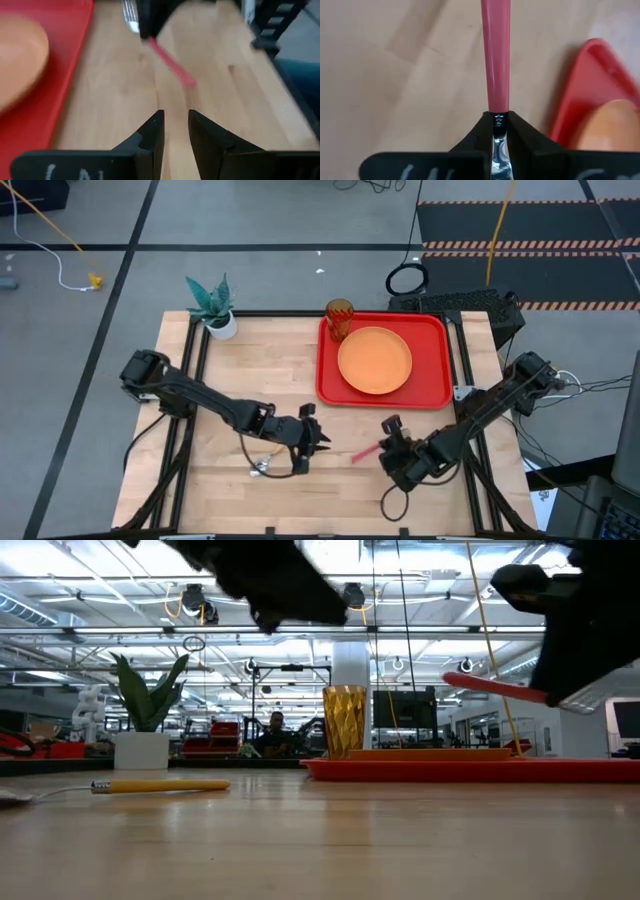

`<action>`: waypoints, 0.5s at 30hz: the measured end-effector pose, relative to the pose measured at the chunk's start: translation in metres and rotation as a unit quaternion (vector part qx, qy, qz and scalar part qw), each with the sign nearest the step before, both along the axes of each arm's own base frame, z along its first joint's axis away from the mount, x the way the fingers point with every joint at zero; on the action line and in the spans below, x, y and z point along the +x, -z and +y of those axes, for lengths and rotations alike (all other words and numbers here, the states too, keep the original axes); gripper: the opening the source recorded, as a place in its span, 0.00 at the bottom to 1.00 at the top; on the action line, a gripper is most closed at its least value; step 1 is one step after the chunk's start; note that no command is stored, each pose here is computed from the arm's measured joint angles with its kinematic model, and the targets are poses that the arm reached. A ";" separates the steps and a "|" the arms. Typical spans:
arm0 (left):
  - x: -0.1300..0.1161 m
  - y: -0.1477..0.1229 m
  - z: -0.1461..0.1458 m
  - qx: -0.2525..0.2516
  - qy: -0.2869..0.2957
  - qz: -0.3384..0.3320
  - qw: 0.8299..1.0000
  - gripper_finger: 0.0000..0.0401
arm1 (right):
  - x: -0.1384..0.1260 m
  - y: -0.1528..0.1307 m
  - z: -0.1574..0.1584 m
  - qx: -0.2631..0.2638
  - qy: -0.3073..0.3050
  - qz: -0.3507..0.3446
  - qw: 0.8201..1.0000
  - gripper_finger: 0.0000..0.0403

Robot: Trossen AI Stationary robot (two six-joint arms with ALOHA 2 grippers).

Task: Pick and place plate/cup/fork/spoon on tray
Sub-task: Put the pink fork on the red serving tray to the right of the orange plate

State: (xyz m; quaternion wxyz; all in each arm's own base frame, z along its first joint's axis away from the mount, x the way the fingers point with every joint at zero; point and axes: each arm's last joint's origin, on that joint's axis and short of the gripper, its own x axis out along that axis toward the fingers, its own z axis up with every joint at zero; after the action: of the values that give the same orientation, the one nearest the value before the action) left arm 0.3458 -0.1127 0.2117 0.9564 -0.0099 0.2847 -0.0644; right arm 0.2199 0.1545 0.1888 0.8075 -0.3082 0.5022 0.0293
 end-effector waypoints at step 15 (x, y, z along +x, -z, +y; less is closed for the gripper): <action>0.029 0.036 0.012 -0.115 -0.085 -0.014 0.990 0.66 | 0.014 -0.005 -0.018 -0.165 -0.035 -0.039 0.985 0.05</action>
State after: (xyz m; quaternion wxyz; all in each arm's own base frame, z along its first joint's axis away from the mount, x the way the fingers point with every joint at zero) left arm 0.3751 -0.1010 0.1753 0.9548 -0.1433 0.2601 -0.0149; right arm 0.2344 0.1363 0.1942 0.7630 -0.4555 0.4571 -0.0373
